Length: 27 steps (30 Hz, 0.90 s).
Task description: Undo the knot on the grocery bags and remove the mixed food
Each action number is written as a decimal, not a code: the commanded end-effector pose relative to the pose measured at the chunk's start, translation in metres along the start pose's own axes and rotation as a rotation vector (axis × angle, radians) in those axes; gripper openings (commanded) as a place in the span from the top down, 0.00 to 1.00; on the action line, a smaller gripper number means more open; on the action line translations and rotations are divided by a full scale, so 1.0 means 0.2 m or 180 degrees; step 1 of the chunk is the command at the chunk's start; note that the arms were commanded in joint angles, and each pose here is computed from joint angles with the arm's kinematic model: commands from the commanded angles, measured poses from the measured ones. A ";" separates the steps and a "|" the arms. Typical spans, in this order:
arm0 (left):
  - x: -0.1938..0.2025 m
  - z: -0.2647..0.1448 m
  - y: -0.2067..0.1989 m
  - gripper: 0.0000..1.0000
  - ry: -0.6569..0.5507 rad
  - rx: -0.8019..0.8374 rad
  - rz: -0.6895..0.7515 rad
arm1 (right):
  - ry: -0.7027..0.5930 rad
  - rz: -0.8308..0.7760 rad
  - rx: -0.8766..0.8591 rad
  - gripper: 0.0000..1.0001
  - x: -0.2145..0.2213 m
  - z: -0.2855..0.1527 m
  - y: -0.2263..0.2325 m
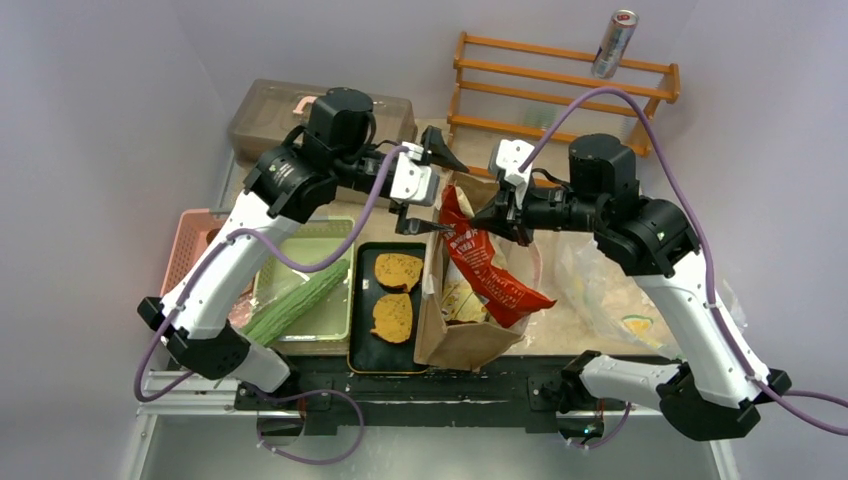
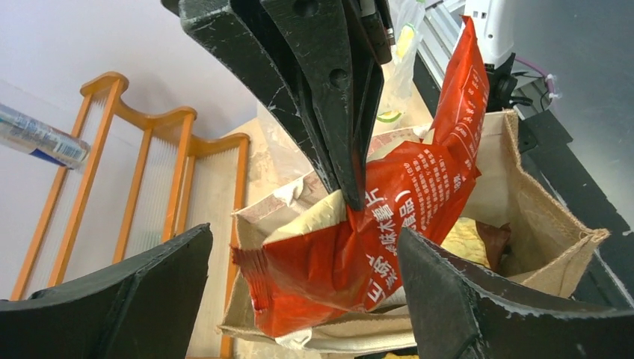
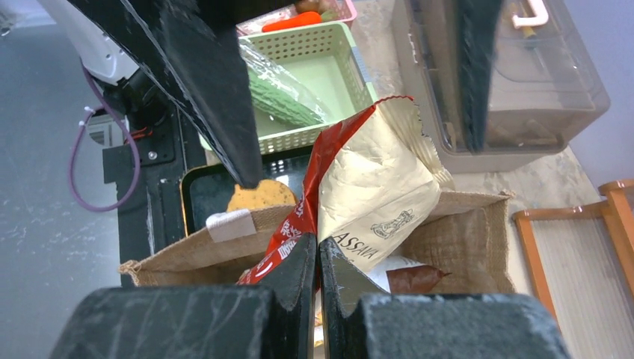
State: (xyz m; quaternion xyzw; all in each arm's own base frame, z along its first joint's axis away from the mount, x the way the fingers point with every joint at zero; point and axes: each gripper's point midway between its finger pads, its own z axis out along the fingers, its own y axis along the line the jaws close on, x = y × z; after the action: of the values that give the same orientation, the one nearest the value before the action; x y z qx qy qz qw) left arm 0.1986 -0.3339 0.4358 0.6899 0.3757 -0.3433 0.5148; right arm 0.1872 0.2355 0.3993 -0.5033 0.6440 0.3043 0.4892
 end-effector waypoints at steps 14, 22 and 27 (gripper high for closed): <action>0.09 0.03 -0.15 1.00 0.0192 0.0244 0.0605 | -0.0468 -0.0313 0.0395 0.99 -0.28 -0.10 -0.10; 0.10 -0.08 -0.02 1.00 0.0267 -0.0272 0.0208 | -0.0451 0.0372 0.0693 0.07 -0.28 -0.20 -0.24; 0.08 -0.13 0.16 1.00 0.0152 -0.0853 -0.0232 | -0.0102 0.0651 0.0235 0.01 -0.11 -0.16 -0.09</action>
State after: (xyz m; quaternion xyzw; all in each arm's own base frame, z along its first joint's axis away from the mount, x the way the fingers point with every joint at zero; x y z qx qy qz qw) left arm 0.2123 -0.3136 0.3952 0.6867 0.4283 -0.2890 0.5113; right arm 0.2197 0.2024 0.4585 -0.4006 0.6699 0.2844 0.5566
